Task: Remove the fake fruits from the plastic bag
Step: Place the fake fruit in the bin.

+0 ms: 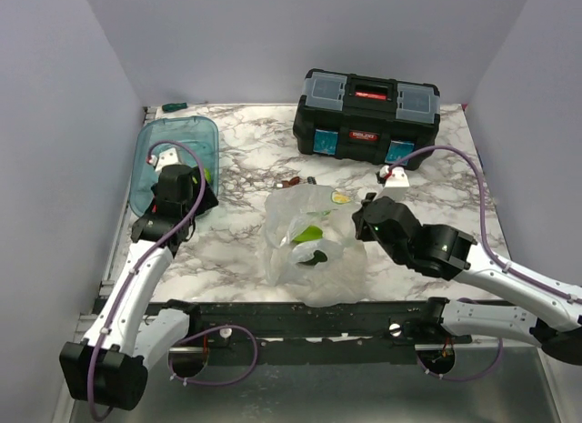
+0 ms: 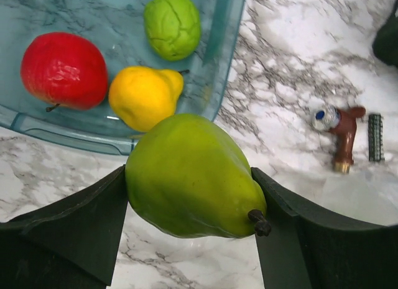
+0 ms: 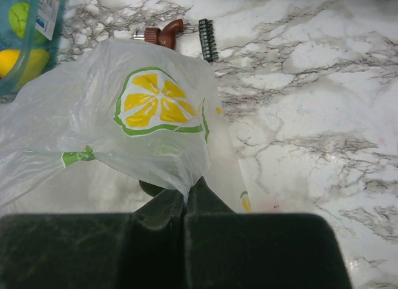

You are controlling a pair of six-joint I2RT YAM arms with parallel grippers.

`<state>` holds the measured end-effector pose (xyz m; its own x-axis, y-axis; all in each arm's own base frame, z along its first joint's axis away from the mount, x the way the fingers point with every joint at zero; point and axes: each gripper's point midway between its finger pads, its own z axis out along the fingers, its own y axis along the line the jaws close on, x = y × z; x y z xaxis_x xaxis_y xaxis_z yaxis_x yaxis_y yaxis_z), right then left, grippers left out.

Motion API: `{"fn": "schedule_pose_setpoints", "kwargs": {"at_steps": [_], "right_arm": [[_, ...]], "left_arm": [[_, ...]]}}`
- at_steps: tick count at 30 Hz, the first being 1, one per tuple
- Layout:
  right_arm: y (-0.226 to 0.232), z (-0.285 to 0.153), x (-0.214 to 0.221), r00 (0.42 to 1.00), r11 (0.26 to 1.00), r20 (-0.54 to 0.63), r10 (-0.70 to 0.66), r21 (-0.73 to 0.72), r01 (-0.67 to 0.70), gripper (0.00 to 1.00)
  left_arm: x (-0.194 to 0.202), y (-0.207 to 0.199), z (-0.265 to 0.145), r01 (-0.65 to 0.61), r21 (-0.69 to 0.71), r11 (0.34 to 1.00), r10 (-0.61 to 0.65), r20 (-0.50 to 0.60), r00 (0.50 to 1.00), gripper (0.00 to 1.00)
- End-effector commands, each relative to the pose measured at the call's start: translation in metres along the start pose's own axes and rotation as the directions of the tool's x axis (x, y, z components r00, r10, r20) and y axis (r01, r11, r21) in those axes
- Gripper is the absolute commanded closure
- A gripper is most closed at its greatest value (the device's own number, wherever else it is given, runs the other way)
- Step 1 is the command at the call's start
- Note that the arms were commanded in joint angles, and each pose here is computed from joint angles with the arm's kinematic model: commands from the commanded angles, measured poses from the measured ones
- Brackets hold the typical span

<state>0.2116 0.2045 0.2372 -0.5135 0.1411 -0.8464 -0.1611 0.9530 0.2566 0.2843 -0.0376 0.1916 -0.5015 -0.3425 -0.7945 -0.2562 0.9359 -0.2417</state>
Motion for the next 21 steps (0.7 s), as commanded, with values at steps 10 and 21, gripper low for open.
{"fn": "schedule_pose_setpoints", "kwargs": {"at_steps": [10, 21], "right_arm": [[0.0, -0.001, -0.008, 0.997, 0.998, 0.048, -0.058, -0.022, 0.059, 0.99], [-0.001, -0.018, -0.017, 0.998, 0.997, 0.065, -0.009, -0.074, 0.013, 0.99]], "left_arm": [[-0.07, 0.029, 0.093, 0.349, -0.028, 0.937, -0.35, -0.053, 0.935, 1.0], [-0.082, 0.07, 0.154, 0.25, -0.263, 0.932, -0.304, -0.187, 0.934, 1.0]]}}
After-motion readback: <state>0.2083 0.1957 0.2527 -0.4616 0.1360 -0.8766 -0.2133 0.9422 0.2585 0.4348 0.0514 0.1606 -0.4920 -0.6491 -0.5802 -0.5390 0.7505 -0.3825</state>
